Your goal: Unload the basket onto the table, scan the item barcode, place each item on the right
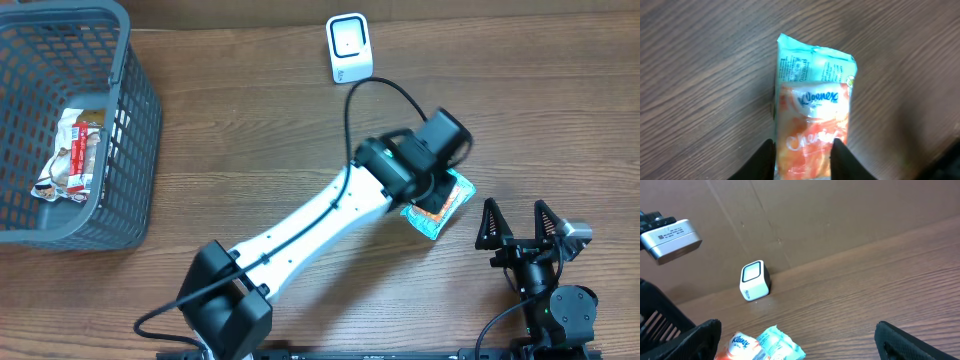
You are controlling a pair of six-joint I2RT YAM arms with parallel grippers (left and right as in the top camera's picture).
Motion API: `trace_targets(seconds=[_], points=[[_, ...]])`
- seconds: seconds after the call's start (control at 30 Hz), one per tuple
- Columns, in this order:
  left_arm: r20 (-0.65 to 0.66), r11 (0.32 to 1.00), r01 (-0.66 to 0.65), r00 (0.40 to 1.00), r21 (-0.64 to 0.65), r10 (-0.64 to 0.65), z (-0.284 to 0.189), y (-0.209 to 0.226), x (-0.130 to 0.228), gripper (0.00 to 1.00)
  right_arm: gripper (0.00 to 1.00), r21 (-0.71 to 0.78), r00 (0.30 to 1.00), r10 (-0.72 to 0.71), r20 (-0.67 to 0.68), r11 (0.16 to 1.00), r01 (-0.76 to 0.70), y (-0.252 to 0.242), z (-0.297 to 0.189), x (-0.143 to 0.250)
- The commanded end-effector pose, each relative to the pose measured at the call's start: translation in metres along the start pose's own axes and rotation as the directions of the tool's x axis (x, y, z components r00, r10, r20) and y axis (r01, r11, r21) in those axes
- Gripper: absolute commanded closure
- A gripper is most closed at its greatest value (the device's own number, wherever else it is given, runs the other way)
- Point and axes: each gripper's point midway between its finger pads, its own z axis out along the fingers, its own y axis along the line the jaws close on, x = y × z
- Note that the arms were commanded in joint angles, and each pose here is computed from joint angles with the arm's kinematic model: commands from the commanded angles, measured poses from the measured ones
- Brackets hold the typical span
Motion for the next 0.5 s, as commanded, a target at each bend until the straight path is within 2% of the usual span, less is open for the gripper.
trace_targets(seconds=[0.0, 0.1, 0.2, 0.33, 0.47], points=[[-0.06, 0.983, -0.006, 0.998, 0.185, 0.018, 0.002, -0.003, 0.003, 0.68, 0.0, -0.003, 1.0, -0.003, 0.005, 1.0, 0.003, -0.001, 0.0, 0.001], [-0.083, 0.952, -0.034, 0.995, 0.303, 0.062, 0.0, -0.009, 0.007, 0.67, 0.0, -0.003, 1.0, -0.003, 0.005, 1.0, 0.003, -0.001, 0.0, 0.001], [-0.101, 0.952, -0.045, 0.992, 0.302, 0.079, 0.009, -0.005, 0.01, 0.69, 0.0, -0.003, 1.0, -0.003, 0.005, 1.0, 0.003, -0.001, 0.0, 0.001], [-0.142, 0.954, -0.041, 0.986, 0.297, 0.087, 0.027, -0.001, 0.018, 0.77, 0.0, -0.003, 1.0, -0.003, 0.005, 1.0, 0.003, -0.001, 0.0, 0.001], [-0.185, 0.934, -0.026, 0.978, 0.355, 0.098, 0.04, -0.007, 0.027, 0.85, 0.0, -0.003, 1.0, -0.003, 0.005, 1.0, 0.003, -0.001, 0.0, 0.001]])
